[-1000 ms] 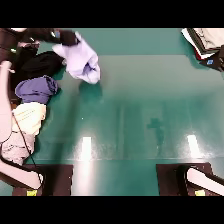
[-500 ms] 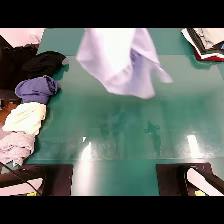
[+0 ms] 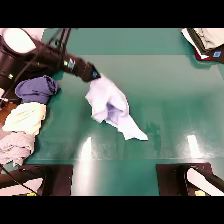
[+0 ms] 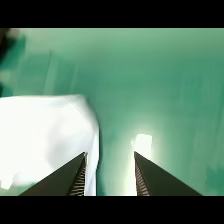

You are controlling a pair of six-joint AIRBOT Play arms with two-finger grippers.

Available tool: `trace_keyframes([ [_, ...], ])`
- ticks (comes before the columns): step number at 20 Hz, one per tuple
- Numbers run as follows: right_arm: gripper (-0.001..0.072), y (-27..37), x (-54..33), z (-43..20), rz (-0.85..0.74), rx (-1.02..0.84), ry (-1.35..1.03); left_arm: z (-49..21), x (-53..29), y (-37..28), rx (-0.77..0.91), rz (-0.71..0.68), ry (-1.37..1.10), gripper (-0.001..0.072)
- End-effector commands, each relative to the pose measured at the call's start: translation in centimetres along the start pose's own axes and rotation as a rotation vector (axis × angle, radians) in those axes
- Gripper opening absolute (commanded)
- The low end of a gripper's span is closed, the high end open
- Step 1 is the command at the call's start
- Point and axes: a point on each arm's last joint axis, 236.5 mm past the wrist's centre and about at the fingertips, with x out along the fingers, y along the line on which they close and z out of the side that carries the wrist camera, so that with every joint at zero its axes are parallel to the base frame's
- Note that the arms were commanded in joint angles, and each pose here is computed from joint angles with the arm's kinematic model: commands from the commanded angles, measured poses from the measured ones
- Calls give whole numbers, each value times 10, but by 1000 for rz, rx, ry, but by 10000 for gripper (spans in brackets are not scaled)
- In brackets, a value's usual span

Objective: Fold the shirts.

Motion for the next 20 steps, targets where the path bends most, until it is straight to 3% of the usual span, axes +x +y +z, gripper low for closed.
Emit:
trace_keyframes([
  [1, 355, -7, 12, -20, 19, 27, 115, -57, -4, 75, -223, 129, 128, 594],
  [4, 355, -7, 12, -27, 19, 33, 125, -92, -13, 90, -318, 112, 216, 594],
  [11, 354, -16, 28, -79, 17, 106, 146, -206, 51, 95, -431, 55, 340, 594],
  [20, 354, -22, 39, -99, 20, 150, 157, -194, 74, 111, -458, 72, 188, 592],
])
